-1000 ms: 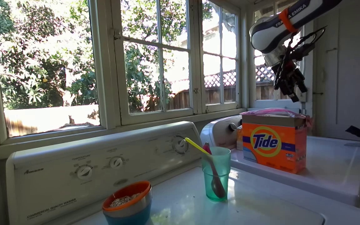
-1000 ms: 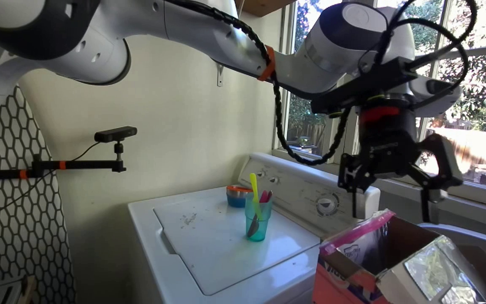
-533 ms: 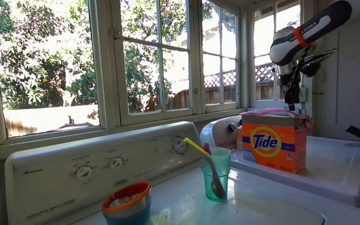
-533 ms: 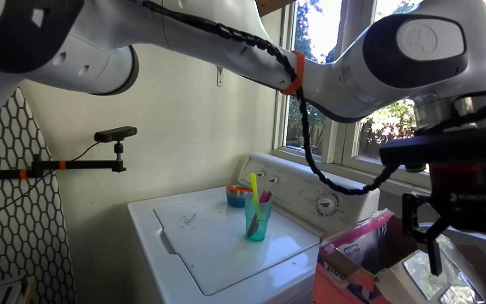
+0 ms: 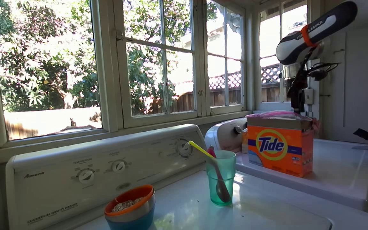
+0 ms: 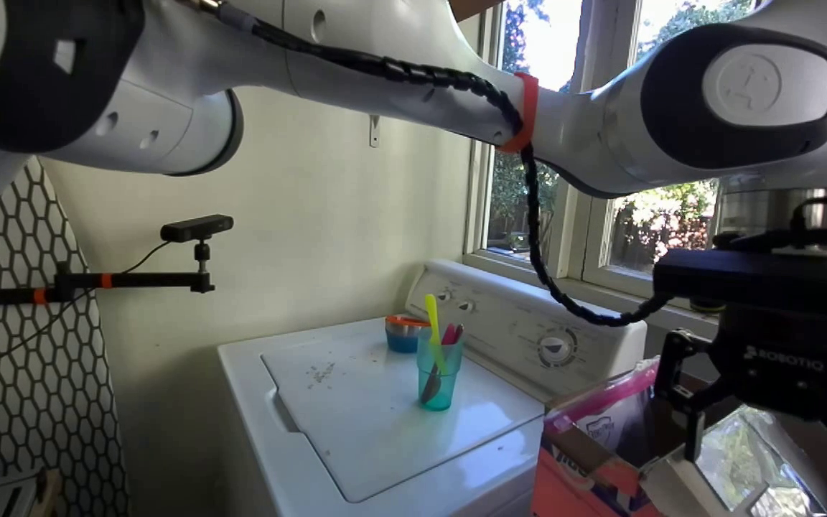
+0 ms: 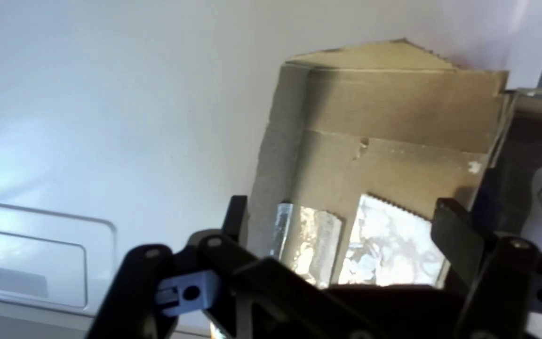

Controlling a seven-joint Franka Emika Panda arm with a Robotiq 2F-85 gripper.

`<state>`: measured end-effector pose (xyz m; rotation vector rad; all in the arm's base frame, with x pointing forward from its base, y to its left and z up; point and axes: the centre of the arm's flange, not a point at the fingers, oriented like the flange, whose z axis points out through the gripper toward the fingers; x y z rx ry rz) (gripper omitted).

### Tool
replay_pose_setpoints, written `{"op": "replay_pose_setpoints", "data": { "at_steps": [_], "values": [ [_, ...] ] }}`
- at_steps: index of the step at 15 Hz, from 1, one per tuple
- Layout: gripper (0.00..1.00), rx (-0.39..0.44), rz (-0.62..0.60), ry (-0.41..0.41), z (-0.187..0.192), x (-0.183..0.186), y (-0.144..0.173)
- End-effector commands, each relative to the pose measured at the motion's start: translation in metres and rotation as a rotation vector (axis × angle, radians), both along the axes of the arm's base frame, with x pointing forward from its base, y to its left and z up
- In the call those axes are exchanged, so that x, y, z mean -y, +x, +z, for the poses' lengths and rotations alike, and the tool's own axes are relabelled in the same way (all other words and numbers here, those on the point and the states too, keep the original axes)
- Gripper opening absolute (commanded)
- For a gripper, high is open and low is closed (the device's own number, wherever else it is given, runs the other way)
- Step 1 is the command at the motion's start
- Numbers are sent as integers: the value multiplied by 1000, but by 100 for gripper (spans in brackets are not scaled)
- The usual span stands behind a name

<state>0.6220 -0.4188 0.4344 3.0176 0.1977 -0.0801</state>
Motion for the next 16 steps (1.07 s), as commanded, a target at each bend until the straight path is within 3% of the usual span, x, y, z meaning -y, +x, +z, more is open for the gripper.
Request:
{"op": "replay_pose_setpoints", "data": {
  "at_steps": [1, 5, 7, 13, 14, 15, 16],
  "values": [
    [100, -29, -31, 179, -13, 36, 20],
    [100, -61, -224, 224, -16, 63, 3],
    [100, -92, -337, 203, -17, 68, -4],
    [100, -87, -646, 255, 3, 79, -15],
    [100, -103, -655, 269, 5, 80, -15],
    [100, -100, -594, 220, -7, 52, -44],
    [100, -103, -615, 228, -4, 53, -47]
  ]
}}
